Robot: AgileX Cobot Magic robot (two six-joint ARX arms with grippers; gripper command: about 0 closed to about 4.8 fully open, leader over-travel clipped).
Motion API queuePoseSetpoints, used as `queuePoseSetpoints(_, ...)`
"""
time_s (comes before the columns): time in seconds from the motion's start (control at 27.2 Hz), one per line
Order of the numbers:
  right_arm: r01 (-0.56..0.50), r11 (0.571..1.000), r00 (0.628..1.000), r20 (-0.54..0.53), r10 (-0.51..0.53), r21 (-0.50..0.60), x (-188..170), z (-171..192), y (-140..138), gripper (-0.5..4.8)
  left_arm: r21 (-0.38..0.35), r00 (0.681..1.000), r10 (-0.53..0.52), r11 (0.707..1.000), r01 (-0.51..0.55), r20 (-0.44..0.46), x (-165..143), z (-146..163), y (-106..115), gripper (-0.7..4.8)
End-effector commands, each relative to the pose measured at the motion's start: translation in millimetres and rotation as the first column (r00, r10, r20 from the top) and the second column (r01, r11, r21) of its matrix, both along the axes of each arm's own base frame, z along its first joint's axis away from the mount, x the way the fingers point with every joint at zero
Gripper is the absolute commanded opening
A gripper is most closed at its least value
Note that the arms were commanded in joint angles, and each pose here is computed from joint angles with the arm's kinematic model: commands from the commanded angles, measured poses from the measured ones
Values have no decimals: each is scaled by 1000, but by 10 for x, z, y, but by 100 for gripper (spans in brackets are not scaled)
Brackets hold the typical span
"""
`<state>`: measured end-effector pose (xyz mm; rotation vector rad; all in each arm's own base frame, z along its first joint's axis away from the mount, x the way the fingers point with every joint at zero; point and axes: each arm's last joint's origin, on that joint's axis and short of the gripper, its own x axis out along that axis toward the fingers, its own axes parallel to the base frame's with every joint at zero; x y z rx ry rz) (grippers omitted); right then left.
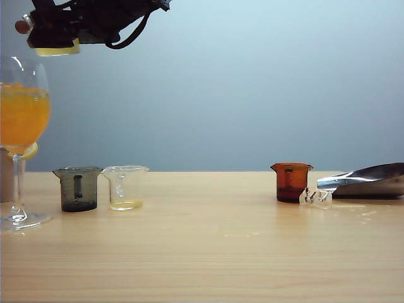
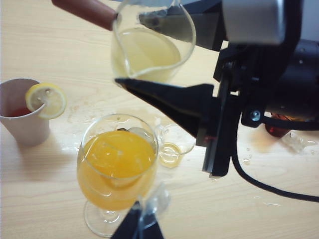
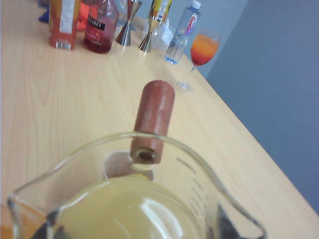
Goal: Pick up the third measuring cup from the left, pour the pineapple juice inside into the goblet, and finally put the measuring cup back in its original place.
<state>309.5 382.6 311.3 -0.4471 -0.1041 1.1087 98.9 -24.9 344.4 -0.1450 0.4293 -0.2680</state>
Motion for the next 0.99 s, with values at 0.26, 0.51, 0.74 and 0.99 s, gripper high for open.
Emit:
queuePoseSetpoints(0.26, -22, 999, 988, 149, 28, -46, -20, 84, -10, -5, -5, 1000, -3, 1000, 3, 11, -7, 24, 0, -6)
queuePoseSetpoints(0.51, -26, 997, 978, 205, 41, -76, -23, 84, -8, -5, -5, 1000, -3, 1000, 3, 11, -7, 24, 1, -6)
queuePoseSetpoints(0.74, -27, 996, 970, 237, 46, -85, -22, 91, -7, -5, -5, 1000, -3, 1000, 3, 12, -7, 24, 1, -6)
queuePoseSetpoints(0.99, -30, 994, 959, 277, 60, -109, -32, 89, 2, -6, -5, 1000, -3, 1000, 3, 12, -7, 24, 0, -6)
